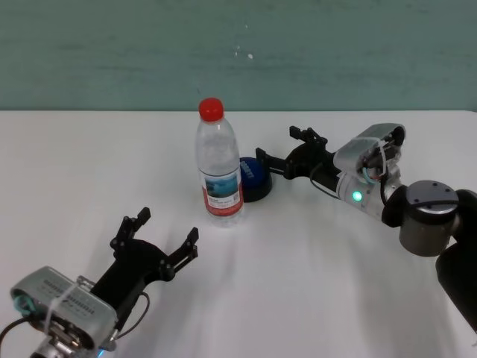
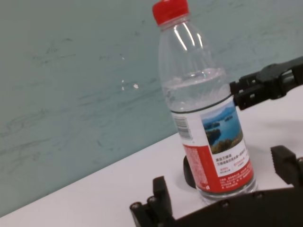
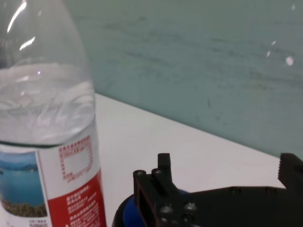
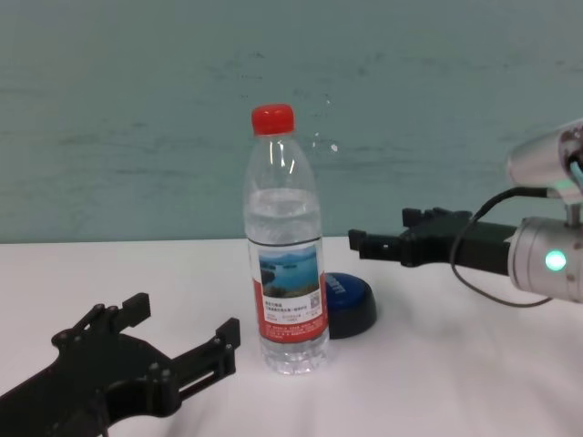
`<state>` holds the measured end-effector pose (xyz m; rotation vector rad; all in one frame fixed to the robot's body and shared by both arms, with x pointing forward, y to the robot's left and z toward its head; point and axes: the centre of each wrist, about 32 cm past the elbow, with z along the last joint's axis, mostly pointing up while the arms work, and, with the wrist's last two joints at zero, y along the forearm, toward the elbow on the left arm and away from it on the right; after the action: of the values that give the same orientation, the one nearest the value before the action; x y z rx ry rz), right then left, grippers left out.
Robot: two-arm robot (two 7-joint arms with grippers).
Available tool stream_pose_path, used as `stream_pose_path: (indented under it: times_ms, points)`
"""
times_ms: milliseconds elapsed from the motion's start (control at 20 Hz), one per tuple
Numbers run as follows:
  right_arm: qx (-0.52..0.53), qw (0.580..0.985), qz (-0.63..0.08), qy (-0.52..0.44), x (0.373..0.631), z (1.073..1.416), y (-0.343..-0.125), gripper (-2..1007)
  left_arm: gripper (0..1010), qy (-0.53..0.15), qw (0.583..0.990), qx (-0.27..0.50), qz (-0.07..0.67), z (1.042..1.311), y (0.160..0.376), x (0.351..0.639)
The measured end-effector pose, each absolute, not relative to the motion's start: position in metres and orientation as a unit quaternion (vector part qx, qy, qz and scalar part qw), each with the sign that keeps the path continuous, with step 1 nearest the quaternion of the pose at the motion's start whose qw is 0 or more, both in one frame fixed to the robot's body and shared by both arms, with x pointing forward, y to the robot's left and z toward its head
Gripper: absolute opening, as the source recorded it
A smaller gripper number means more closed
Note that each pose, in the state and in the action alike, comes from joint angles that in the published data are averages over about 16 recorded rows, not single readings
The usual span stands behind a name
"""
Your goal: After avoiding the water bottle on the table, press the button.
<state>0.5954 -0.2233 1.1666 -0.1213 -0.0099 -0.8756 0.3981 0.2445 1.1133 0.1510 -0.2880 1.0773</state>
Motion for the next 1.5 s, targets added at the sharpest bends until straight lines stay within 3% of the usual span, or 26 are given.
stream_pose_path:
  times_ms: [700,1500]
  points:
    - [-0.031,0.896,-0.441,-0.03,0.571,1.186,-0.243,1004,1000,-0.137,0.846,0.072,0.511,1.113,0.245,0.398]
    - [0.005,0.88,-0.471,-0.058,0.49,1.204,-0.277,1004,1000,-0.137,0.846,0.072,0.511,1.113,0.245,0.398]
